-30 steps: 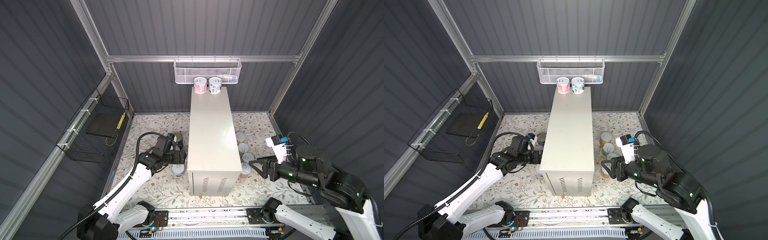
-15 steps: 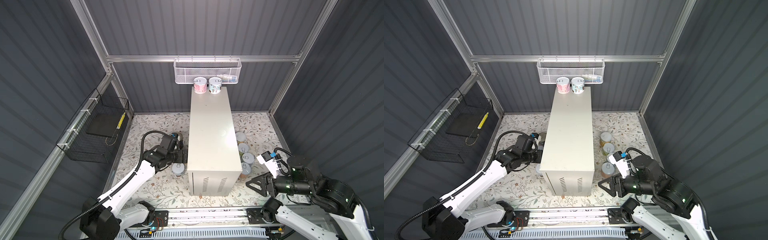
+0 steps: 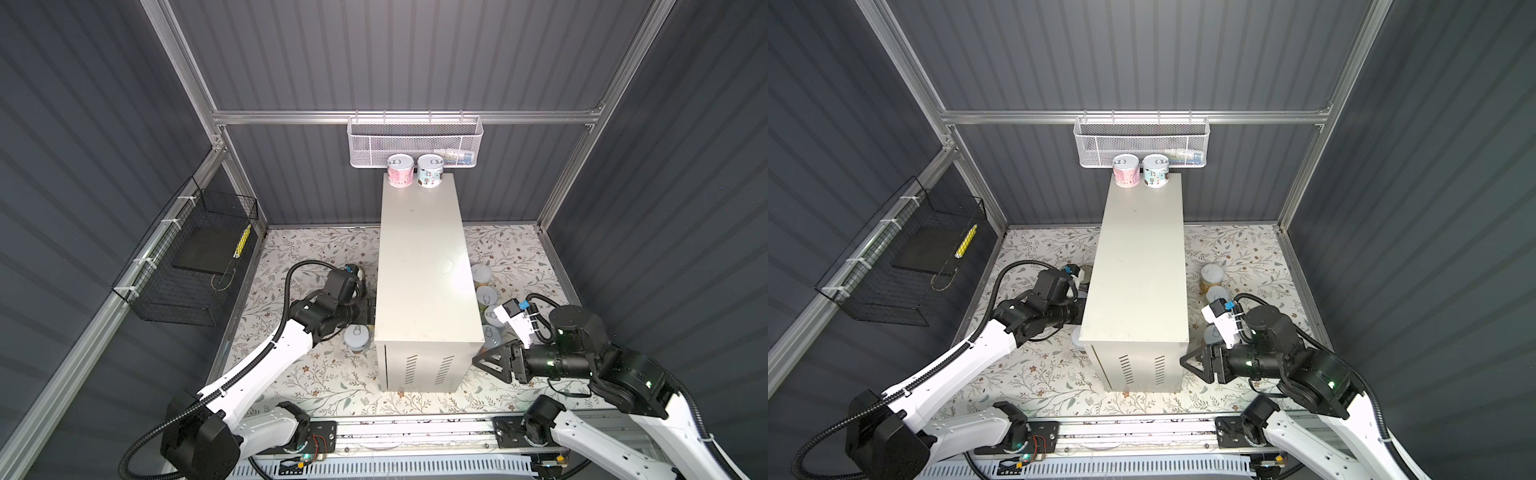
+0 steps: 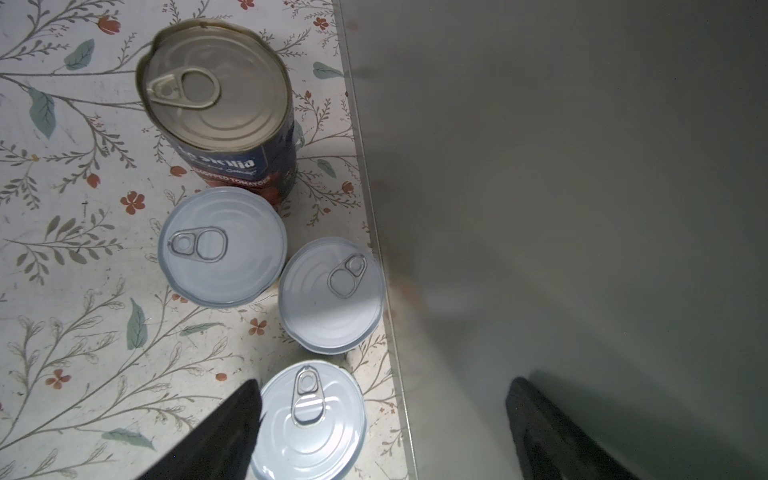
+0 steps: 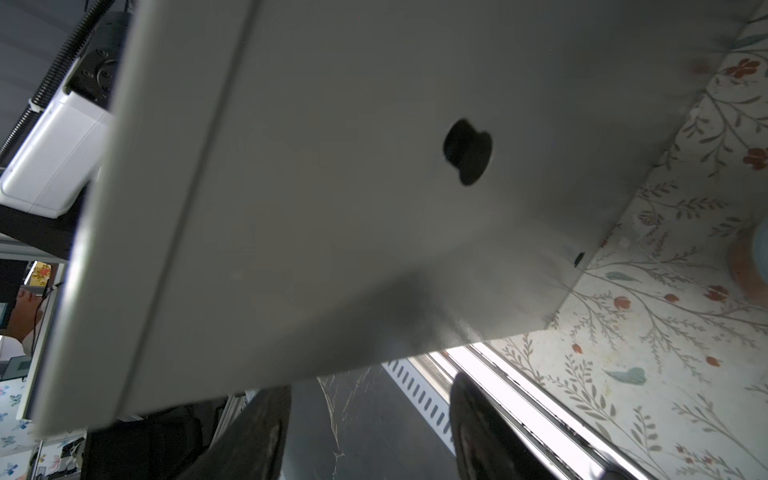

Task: Place and organize the canned foods onto the counter
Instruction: 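Lower the right gripper toward the cans near the cabinet's near end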

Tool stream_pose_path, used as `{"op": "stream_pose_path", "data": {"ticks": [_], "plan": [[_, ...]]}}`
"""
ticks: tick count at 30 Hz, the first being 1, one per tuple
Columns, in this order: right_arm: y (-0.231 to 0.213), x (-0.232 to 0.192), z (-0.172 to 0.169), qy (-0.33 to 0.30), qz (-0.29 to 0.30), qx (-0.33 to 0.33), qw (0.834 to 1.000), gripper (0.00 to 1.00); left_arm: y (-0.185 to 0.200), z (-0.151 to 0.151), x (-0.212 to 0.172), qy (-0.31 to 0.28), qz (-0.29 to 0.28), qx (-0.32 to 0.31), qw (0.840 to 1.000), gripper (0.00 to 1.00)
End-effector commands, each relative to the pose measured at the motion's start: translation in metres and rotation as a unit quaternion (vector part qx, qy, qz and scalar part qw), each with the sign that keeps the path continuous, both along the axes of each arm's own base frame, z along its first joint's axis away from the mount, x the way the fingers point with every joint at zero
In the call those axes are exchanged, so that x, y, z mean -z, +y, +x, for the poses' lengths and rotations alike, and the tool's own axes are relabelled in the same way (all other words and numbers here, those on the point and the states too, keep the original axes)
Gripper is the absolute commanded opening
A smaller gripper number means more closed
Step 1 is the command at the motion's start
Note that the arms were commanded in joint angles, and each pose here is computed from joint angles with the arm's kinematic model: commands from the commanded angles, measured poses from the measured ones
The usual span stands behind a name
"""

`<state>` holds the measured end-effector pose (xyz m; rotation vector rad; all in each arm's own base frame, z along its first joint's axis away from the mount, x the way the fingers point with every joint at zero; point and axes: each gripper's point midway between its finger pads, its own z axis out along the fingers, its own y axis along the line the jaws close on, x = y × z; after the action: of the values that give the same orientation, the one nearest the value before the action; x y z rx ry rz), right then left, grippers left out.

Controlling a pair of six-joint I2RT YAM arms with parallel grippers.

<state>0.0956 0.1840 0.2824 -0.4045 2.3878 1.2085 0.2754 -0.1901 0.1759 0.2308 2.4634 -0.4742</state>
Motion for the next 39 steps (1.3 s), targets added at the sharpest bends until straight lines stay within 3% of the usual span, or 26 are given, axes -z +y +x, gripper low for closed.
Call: {"op": "stream_pose_path", "data": {"ticks": [1, 13, 21, 39], "plan": [[0.008, -0.013, 0.012, -0.024, 0.031, 0.014, 0.999, 0.63, -0.005, 0.003, -0.004, -0.001, -0.009, -0.007, 1.000, 0.93], [-0.009, -0.006, 0.038, -0.050, 0.001, 0.098, 0.994, 0.65, -0.015, 0.004, -0.002, 0.000, -0.012, 0.000, 1.000, 0.93], [-0.010, -0.001, 0.050, -0.056, -0.017, 0.119, 0.991, 0.66, -0.024, 0.008, -0.005, -0.007, -0.013, 0.009, 1.000, 0.93], [0.007, -0.003, 0.067, -0.062, -0.017, 0.106, 0.992, 0.66, -0.032, 0.018, -0.011, -0.023, -0.004, 0.017, 1.000, 0.93]]}}
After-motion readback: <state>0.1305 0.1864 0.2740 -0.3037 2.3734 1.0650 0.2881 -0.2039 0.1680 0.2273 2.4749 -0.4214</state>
